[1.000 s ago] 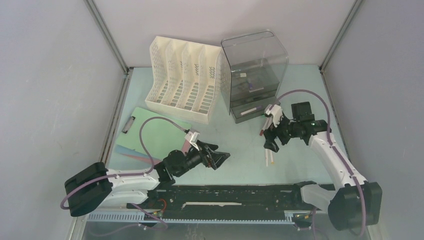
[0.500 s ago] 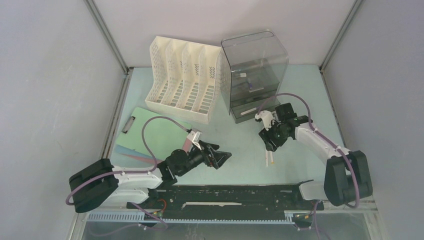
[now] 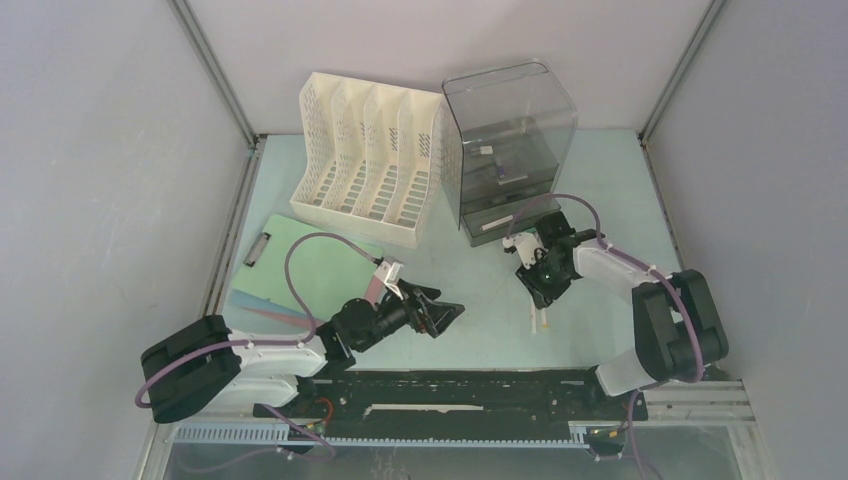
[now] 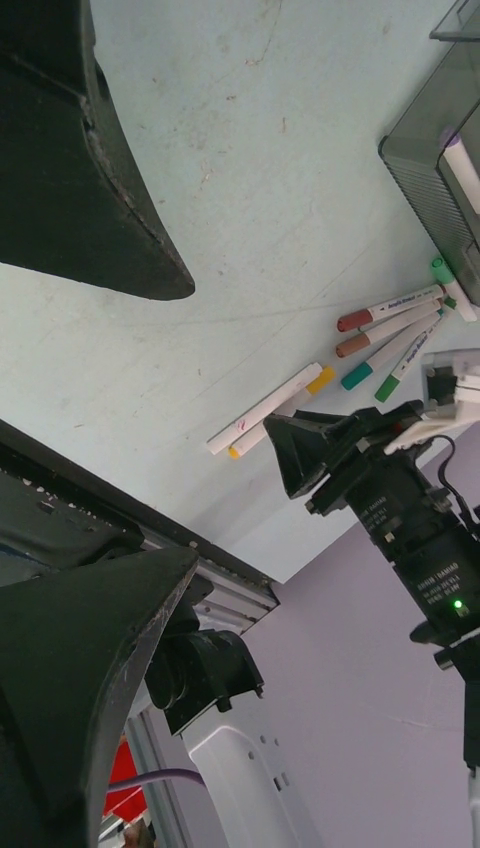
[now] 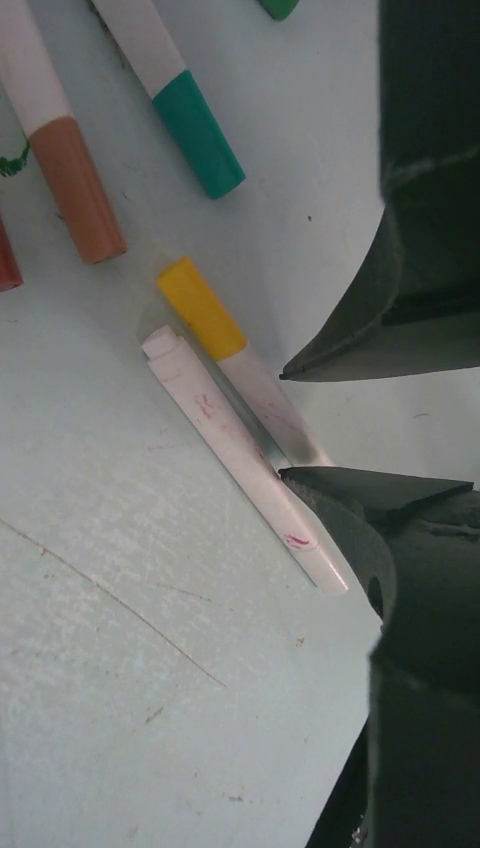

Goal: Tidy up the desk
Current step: Pick up the stationery from the center of the board.

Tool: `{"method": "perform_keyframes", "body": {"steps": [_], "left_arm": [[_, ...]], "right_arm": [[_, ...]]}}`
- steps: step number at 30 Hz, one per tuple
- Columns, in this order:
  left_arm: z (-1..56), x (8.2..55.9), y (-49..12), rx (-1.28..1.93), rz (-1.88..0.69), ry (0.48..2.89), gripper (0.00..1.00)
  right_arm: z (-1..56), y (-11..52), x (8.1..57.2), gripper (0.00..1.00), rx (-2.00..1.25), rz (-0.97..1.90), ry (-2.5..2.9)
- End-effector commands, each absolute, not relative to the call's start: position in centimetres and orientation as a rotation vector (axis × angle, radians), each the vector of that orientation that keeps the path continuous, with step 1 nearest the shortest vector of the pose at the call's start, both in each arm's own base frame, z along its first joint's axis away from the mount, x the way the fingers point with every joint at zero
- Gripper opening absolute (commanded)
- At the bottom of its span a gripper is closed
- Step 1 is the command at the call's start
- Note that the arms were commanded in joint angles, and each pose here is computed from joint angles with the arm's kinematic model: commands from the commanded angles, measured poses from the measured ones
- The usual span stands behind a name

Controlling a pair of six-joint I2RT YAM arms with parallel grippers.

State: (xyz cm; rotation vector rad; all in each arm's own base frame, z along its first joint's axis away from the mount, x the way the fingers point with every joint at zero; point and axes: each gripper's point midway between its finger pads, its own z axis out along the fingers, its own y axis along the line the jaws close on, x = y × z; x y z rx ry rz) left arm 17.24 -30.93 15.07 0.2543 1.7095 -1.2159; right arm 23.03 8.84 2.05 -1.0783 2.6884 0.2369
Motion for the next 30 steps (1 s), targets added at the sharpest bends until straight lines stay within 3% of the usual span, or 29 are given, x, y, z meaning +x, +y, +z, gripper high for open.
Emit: {"method": "perform_keyframes", "body": {"steps": [1,10,20,30], "left_arm": [[16.9,17.5,-31.2,0.227,-1.263,1.648,1.00],[16.8,17.4,-31.4,0.232,-1.278,1.648,1.00],[16.6,17.1,-31.4,0.234,-1.290,1.651,1.00],[16.4,17.0,-31.2,0.234,-1.290,1.651,1.00]], "right_arm": [[1.9,8.6,23.6,0.44,-1.055,0.177,2.709],[0.7,8.1,23.2,0.40,-1.057,0.150,2.777],[0.1,7.3,23.3,0.27,-1.059,0.084,2.815],[1.3,7.9,23.8,0.07,-1.041,0.125,2.782]]}}
